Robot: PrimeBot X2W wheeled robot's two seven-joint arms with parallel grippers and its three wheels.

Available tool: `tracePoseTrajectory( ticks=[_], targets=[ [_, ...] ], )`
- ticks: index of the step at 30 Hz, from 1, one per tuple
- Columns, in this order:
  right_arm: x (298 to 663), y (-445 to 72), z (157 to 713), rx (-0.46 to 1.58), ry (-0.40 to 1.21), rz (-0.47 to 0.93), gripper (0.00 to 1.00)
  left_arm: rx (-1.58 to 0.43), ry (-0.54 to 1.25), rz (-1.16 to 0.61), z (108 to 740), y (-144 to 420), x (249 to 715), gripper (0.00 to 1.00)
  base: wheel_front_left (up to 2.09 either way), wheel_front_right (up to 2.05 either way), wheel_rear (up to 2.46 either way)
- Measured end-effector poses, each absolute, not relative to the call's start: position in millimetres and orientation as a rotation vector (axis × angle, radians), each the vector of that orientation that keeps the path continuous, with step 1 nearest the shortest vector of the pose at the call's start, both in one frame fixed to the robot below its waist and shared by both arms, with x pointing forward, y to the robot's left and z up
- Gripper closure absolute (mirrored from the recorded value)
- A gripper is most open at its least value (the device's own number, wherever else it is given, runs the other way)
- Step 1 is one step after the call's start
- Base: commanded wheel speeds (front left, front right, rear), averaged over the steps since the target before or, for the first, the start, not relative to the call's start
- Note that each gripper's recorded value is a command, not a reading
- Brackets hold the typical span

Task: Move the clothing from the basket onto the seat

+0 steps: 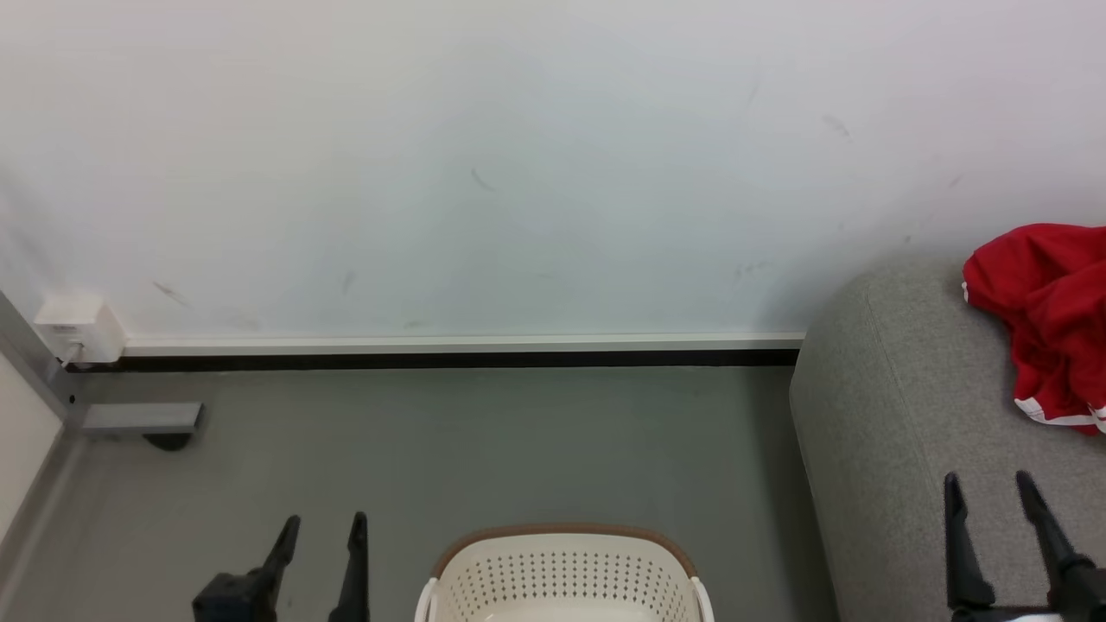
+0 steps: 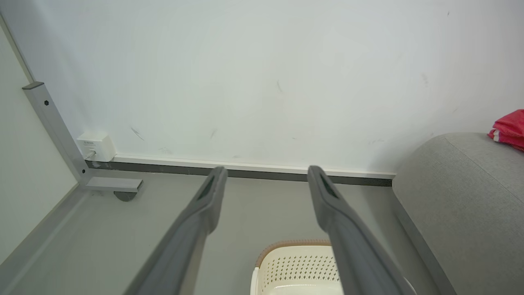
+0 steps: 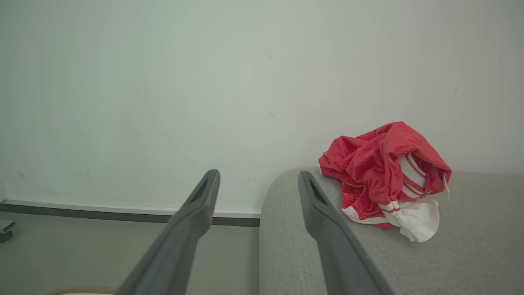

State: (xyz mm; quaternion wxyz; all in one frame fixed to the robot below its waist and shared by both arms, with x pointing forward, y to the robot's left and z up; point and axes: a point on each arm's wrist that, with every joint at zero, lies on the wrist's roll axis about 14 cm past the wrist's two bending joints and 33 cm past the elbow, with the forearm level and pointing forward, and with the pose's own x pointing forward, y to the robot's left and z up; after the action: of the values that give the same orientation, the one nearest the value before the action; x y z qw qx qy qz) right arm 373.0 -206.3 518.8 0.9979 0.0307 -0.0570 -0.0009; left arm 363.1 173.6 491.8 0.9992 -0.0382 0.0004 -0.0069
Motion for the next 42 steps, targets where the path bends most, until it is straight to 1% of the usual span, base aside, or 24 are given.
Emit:
tracePoseTrajectory(
  ticks=[4,10,15,27,42],
  targets=[
    [363.2,-193.5,506.9,0.053,-0.081,0.029,0.0,-0.077,-0.007,-0.001,491.1,175.2,352.8,0.0,0.0,0.0,0.0],
    [350.7,-190.9,494.7,0.097,-0.049,0.027,0.0,-0.083,0.009,0.006,482.5,175.6,341.9,0.0,0.0,0.0,0.0],
    [342.2,-186.2,476.0,0.115,0.009,0.035,0.0,-0.081,0.006,0.008,481.4,175.0,338.1,0.0,0.0,0.0,0.0],
    [341.8,-185.0,474.1,0.129,0.015,0.036,0.0,-0.069,-0.038,-0.014,492.9,171.4,341.0,0.0,0.0,0.0,0.0],
    [344.6,-176.2,476.1,0.145,0.01,0.061,0.0,-0.059,-0.04,-0.005,492.0,175.1,338.0,0.0,0.0,0.0,0.0]
  ],
)
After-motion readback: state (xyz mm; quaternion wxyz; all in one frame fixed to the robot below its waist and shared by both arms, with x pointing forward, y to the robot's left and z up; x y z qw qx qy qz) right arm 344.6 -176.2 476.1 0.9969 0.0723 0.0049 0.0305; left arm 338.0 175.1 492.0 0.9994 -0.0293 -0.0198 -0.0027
